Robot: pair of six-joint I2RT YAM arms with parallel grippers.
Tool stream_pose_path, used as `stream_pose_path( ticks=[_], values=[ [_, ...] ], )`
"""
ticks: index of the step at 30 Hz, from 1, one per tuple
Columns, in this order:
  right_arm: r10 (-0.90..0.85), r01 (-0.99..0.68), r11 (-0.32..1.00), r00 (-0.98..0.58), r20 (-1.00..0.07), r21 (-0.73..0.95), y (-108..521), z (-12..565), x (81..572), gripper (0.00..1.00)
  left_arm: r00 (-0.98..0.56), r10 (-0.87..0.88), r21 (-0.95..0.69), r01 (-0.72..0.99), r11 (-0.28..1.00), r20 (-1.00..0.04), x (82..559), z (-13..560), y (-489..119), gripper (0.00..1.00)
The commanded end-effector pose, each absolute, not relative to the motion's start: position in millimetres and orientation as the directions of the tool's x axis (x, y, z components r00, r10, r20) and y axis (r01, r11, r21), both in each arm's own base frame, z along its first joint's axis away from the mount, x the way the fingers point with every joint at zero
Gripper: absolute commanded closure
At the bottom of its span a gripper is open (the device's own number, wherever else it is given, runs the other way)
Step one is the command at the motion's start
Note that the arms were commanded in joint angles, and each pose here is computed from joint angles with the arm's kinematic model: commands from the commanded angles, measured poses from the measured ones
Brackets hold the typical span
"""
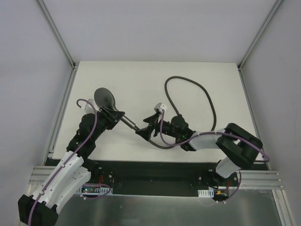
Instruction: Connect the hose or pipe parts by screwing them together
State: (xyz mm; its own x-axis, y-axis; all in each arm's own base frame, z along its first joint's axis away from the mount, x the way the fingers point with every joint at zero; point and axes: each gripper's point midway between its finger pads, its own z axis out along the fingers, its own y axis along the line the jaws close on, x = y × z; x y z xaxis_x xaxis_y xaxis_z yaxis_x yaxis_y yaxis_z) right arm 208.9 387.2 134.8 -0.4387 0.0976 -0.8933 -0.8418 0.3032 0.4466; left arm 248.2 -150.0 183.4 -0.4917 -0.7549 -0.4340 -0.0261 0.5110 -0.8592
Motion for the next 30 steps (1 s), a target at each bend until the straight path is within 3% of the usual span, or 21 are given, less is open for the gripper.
stream_pose_path(
  ticks=[1, 3, 6, 11, 18, 21, 22, 24, 28, 30],
  values=[
    [-0.125, -0.861, 0.507, -0.027, -0.992, -0.040, 381.0, 159.2, 215.1, 0.04, -0.427, -0.794, -0.843, -0.122, 0.525, -0.433, 254.0, 214.2, -134.0, 1.00],
    [-0.279, -0.787, 0.537, 0.173, -0.945, -0.303, 378.3, 169.1, 211.4, 0.04, -0.451, -0.787, -0.811, -0.201, 0.549, -0.421, 252.5, 211.6, -130.8, 1.00],
    [-0.386, -0.697, 0.526, 0.314, -0.867, -0.487, 383.1, 184.6, 206.6, 0.05, -0.489, -0.780, -0.787, -0.263, 0.558, -0.390, 253.9, 215.6, -134.6, 1.00],
    [-0.513, -0.586, 0.473, 0.425, -0.746, -0.659, 402.2, 192.3, 203.4, 0.13, -0.509, -0.801, -0.785, -0.335, 0.521, -0.315, 248.0, 217.7, -138.4, 1.00],
    [-0.610, -0.526, 0.400, 0.459, -0.646, -0.751, 425.1, 181.6, 196.4, 0.29, -0.491, -0.812, -0.767, -0.372, 0.523, -0.316, 242.7, 220.4, -130.5, 1.00],
    [-0.621, -0.522, 0.414, 0.437, -0.651, -0.746, 427.9, 181.7, 199.4, 0.47, -0.494, -0.811, -0.763, -0.378, 0.524, -0.313, 240.2, 218.5, -129.8, 1.00],
    [-0.628, -0.521, 0.415, 0.429, -0.649, -0.746, 427.9, 181.3, 200.2, 0.61, -0.491, -0.811, -0.761, -0.376, 0.528, -0.320, 240.3, 218.4, -128.6, 1.00],
    [-0.628, -0.532, 0.423, 0.411, -0.661, -0.733, 428.4, 179.4, 200.2, 0.79, -0.489, -0.807, -0.757, -0.372, 0.537, -0.332, 239.9, 217.1, -126.8, 1.00],
    [-0.548, -0.626, 0.462, 0.356, -0.757, -0.629, 433.8, 183.7, 196.7, 0.98, -0.499, -0.796, -0.778, -0.322, 0.539, -0.344, 240.8, 222.5, -131.2, 1.00],
    [-0.456, -0.727, 0.480, 0.272, -0.848, -0.491, 438.5, 180.2, 196.2, 0.99, -0.536, -0.777, -0.814, -0.255, 0.522, -0.330, 238.0, 216.7, -142.8, 1.00]
  ],
)
